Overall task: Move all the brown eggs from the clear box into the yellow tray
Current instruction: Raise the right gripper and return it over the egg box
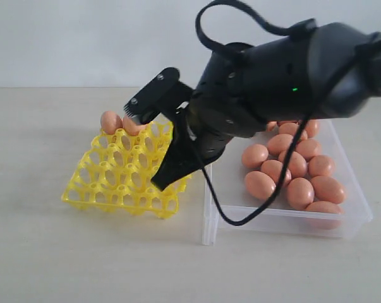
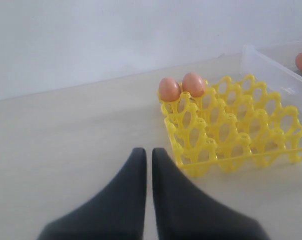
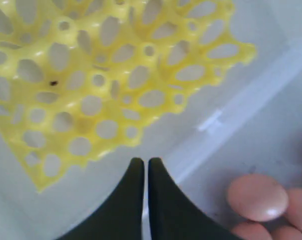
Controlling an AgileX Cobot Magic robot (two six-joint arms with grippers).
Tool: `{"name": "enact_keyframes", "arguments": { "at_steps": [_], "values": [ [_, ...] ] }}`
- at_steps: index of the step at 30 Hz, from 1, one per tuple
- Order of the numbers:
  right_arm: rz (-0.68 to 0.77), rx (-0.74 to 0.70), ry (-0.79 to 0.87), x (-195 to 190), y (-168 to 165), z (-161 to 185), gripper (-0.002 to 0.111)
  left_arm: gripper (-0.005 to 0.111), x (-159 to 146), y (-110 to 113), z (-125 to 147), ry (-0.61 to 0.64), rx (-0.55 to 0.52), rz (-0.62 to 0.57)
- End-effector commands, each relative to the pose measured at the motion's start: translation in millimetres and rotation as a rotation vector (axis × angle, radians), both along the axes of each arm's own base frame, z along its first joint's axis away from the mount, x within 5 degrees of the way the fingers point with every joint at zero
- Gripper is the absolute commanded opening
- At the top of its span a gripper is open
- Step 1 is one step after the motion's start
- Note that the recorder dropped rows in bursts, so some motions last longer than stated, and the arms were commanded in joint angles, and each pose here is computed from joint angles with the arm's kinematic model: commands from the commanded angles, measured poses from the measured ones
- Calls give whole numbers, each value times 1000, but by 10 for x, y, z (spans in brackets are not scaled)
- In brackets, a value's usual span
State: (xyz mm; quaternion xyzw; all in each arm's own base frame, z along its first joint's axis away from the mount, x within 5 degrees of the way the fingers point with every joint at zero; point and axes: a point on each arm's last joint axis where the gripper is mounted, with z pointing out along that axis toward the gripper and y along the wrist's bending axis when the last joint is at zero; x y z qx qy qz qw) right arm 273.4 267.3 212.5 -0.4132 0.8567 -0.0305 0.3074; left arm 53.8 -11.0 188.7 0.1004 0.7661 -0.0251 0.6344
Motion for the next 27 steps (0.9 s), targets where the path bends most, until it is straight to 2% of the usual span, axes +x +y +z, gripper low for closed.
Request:
{"name": "enact_keyframes", "arguments": {
  "at_steps": [1, 6, 10, 14, 22, 24, 27],
  "values": [
    [-177, -4, -74, 145, -513, 131, 0, 4, -1, -2, -8, -3, 1, -5],
    [-386, 40, 1, 465, -1157, 60, 0, 4, -1, -2, -8, -3, 1, -5],
    [-346, 115, 48, 577, -1346, 48, 0, 4, -1, -2, -8, -3, 1, -5],
    [-382, 207, 67, 637, -1441, 56, 0, 4, -1, -2, -8, -3, 1, -5],
    [-270, 25, 168, 643, -1484, -101, 1, 4, -1, -2, -8, -3, 1, -5],
    [-260, 21, 171, 671, -1470, -173, 7, 4, -1, -2, -8, -3, 1, -5],
    [-257, 17, 182, 704, -1455, -275, 28, 4, -1, -2, -8, -3, 1, -5]
  ]
}}
